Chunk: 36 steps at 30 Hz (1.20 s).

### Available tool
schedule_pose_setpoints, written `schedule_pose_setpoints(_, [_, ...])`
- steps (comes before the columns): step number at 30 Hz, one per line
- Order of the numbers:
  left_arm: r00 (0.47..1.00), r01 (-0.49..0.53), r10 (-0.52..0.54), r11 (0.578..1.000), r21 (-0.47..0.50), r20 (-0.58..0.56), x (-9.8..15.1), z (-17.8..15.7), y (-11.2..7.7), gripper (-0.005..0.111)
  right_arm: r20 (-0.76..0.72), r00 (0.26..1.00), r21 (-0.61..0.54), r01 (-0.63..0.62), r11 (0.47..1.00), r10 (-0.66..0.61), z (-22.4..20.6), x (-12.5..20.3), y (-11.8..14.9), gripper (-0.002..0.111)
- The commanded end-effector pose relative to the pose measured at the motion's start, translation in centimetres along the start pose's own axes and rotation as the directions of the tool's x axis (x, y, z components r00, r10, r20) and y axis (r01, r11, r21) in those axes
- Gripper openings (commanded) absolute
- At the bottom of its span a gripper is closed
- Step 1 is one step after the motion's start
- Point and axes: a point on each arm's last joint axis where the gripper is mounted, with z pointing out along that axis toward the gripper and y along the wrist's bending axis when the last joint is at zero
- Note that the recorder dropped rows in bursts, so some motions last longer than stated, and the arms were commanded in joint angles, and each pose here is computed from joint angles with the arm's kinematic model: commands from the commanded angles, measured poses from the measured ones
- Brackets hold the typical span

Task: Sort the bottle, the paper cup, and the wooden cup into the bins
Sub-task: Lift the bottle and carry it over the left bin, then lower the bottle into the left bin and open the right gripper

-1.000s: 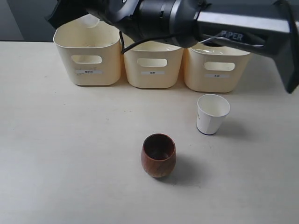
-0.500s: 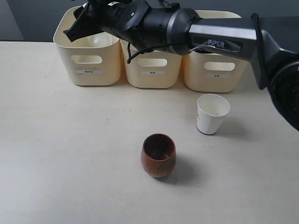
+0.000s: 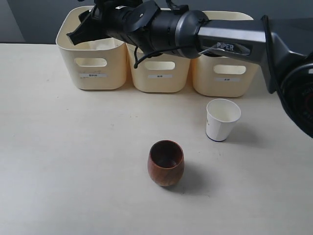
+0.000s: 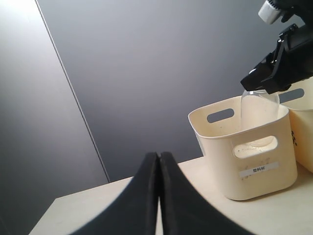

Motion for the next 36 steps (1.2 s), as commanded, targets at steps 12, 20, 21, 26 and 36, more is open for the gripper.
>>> schedule_pose_setpoints(12, [1.000, 0.002, -0.002, 1.000, 0.001, 0.007, -0.02, -0.02, -0.01, 0.000, 0.004, 1.000, 0.013, -0.025, 1.000, 0.025, 0.00, -0.16, -0.49, 0.049])
schedule_pose_setpoints(20, [1.000, 0.002, -0.002, 1.000, 0.001, 0.007, -0.02, -0.02, -0.01, 0.000, 0.011, 0.999, 0.041, -0.052, 0.998, 0.051, -0.01, -0.20, -0.75, 0.070])
schedule_pose_setpoints(21, [1.000, 0.002, -0.002, 1.000, 0.001, 0.007, -0.02, -0.02, -0.01, 0.000, 0.011, 0.999, 0.041, -0.052, 0.998, 0.051, -0.01, -0.20, -0.75, 0.070])
schedule_pose_setpoints(26, [1.000, 0.002, -0.002, 1.000, 0.001, 0.007, -0.02, -0.02, -0.01, 0.000, 0.011, 0.999, 0.041, -0.052, 0.998, 0.051, -0.01, -0.20, -0.75, 0.070])
schedule_pose_setpoints(36, [1.000, 0.002, -0.002, 1.000, 0.001, 0.007, -0.02, -0.02, -0.01, 0.000, 0.011, 0.999, 0.041, -0.052, 0.998, 0.051, -0.01, -0.20, -0.75, 0.069])
